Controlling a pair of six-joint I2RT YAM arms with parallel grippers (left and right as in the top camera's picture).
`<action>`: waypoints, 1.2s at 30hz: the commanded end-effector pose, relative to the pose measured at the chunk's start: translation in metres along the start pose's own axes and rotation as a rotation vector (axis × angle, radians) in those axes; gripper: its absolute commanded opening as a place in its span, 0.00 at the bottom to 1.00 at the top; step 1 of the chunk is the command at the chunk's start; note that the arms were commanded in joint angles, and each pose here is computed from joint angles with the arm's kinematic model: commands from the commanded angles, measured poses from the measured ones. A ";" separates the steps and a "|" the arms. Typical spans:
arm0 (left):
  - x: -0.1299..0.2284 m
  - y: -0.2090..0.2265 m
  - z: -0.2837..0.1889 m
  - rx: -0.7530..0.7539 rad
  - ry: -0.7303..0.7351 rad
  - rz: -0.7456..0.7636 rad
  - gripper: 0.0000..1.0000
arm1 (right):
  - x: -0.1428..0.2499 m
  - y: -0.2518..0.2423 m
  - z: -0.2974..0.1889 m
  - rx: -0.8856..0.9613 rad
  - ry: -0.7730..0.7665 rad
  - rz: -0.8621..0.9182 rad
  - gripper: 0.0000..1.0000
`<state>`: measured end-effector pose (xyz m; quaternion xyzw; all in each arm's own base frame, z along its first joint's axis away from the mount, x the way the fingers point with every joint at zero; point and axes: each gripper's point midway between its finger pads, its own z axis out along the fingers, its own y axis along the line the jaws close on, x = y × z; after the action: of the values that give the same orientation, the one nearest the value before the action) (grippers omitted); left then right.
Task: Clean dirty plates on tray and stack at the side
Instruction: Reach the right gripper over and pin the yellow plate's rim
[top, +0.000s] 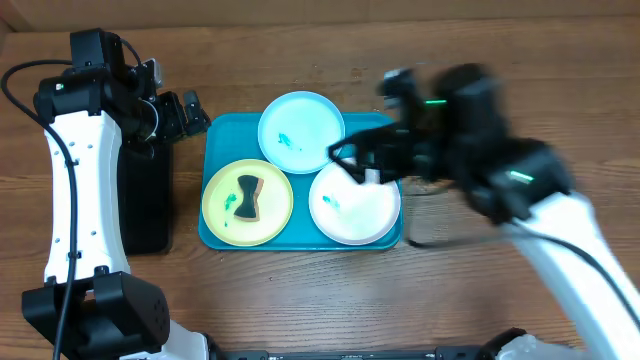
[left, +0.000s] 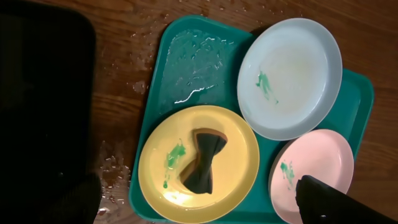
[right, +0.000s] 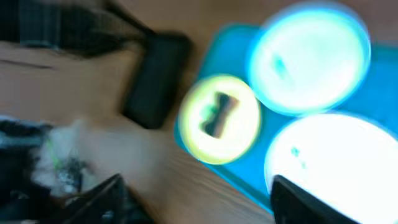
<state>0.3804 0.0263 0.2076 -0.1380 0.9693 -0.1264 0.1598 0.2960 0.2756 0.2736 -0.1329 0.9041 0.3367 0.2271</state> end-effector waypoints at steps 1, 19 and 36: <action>-0.004 0.000 -0.003 0.000 -0.014 0.001 1.00 | 0.002 -0.032 0.057 0.237 -0.014 0.115 0.65; -0.003 0.000 -0.003 0.000 -0.012 0.002 1.00 | 0.064 -0.077 0.227 0.329 0.157 0.039 0.43; 0.014 -0.015 0.009 0.041 0.063 0.017 0.60 | 0.097 -0.098 0.254 0.375 0.234 0.064 0.28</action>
<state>0.3741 0.0200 0.2055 -0.1380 0.9711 -0.1310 0.1441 0.3355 0.3664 0.0114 -0.0991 0.9719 0.1624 0.1388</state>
